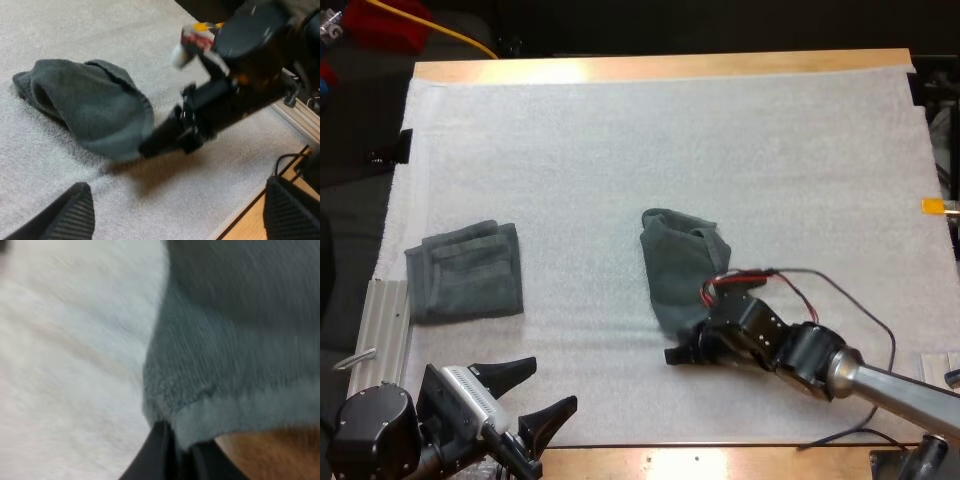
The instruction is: Pick towel from pile, fold and stack
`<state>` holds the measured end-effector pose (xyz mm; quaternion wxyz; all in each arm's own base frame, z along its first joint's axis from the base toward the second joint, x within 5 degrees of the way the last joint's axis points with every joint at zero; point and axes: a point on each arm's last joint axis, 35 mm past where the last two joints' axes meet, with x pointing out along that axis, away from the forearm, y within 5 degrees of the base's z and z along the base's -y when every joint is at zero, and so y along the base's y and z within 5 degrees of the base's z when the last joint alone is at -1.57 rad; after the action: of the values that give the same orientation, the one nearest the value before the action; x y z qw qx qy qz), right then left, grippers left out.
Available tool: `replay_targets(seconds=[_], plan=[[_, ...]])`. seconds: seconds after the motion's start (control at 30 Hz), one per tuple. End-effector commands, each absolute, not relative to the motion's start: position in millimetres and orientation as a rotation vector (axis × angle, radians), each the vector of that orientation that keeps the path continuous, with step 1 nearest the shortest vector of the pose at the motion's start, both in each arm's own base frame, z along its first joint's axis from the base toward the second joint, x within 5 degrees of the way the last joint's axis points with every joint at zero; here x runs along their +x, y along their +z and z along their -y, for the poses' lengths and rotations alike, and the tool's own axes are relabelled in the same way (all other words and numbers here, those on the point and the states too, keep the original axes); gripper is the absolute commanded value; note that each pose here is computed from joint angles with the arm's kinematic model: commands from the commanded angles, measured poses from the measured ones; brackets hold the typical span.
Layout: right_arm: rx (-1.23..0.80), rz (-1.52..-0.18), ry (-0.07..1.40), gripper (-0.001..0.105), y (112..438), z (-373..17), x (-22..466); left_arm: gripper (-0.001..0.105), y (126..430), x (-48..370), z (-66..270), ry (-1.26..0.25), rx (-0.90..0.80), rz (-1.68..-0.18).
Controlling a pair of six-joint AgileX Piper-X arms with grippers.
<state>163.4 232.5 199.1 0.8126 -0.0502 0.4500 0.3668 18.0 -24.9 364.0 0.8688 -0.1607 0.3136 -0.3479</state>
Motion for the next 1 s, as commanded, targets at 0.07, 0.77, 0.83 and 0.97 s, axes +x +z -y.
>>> replay_targets(seconds=[0.07,0.77,0.83,0.97], plan=[[-0.166,-0.854,0.806,0.001,234,-240,171,0.069,366,18,25,-0.744,-0.333,-0.648],[-0.35,-0.502,0.746,0.001,352,-259,196,0.069,366,18,25,-0.745,-0.331,-0.647],[-0.365,-0.526,0.742,0.001,349,-257,195,0.069,365,18,25,-0.745,-0.326,-0.646],[-0.452,-0.666,0.73,0.001,336,-248,189,0.069,357,22,24,-0.7,-0.292,-0.667]])
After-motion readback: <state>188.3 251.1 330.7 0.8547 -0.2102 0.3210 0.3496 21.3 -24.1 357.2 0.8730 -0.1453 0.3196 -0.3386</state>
